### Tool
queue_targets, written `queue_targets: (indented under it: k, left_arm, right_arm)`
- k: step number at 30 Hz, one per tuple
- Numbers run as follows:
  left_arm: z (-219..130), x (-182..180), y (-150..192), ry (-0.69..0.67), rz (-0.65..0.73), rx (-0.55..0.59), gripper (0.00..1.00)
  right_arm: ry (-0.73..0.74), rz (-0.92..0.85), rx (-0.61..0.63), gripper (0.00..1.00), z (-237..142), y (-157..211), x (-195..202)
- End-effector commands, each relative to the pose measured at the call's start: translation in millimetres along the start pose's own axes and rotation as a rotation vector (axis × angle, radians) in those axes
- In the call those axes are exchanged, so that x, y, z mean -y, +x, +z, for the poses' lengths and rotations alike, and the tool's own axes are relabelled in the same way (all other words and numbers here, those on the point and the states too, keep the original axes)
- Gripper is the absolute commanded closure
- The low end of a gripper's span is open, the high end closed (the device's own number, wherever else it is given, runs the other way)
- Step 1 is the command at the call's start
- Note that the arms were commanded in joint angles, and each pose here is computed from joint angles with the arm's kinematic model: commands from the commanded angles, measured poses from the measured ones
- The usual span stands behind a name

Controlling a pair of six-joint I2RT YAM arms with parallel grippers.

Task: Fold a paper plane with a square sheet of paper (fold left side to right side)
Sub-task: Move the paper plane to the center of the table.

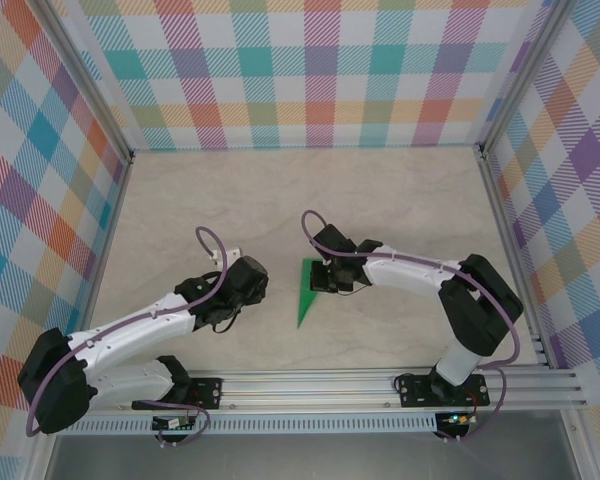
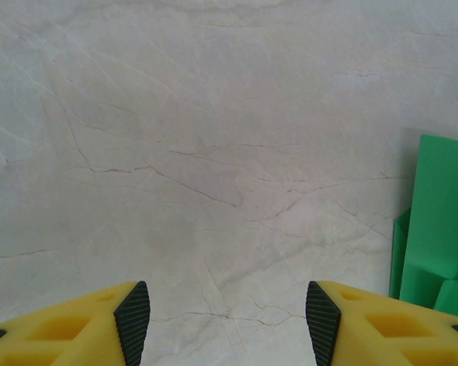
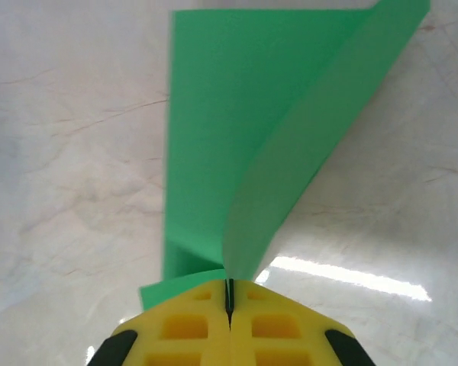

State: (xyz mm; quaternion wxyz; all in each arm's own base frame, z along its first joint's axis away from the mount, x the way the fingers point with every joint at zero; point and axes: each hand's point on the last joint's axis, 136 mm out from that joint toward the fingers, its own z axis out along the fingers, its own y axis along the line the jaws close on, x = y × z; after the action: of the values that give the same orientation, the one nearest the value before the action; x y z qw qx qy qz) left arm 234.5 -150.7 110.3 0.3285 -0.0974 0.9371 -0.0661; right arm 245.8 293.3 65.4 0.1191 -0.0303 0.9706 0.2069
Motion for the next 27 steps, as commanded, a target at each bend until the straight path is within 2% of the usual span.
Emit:
queue_targets:
  k: [1,5,8,12,16,18,20,23,27]
  left_arm:
    - [-9,-6,-8,-0.03,-0.004,0.036,0.41]
    - [-12,-9,-11,-0.037,-0.006,0.05,0.41]
    - [-13,-11,-12,-0.041,-0.011,0.055,0.41]
    - [-14,-11,-14,-0.043,-0.015,0.059,0.41]
    - [-16,-11,-14,-0.04,-0.015,0.059,0.41]
    - [-16,-10,-15,-0.038,-0.015,0.06,0.41]
    - [-17,-10,-16,-0.039,-0.015,0.064,0.41]
    - [-17,-10,-18,-0.041,-0.011,0.07,0.41]
    - [-16,-9,-19,-0.038,-0.013,0.079,0.4]
  right_arm:
    - [-0.204,-0.082,0.055,1.0,-38,-10,-50]
    - [-0.291,-0.085,0.088,1.0,-50,-8,-50]
    - [-0.344,-0.049,0.031,1.0,-30,3,-35]
    - [-0.29,0.007,-0.064,1.0,4,17,4]
    - [-0.191,0.047,-0.066,0.83,11,18,46]
    - [-0.094,0.028,-0.05,0.71,1,16,62]
    - [-0.028,-0.004,-0.03,0.64,-17,12,68]
    - [0.034,-0.024,0.01,0.57,-48,6,70]
    - [0.05,-0.01,0.019,0.56,-71,15,61]
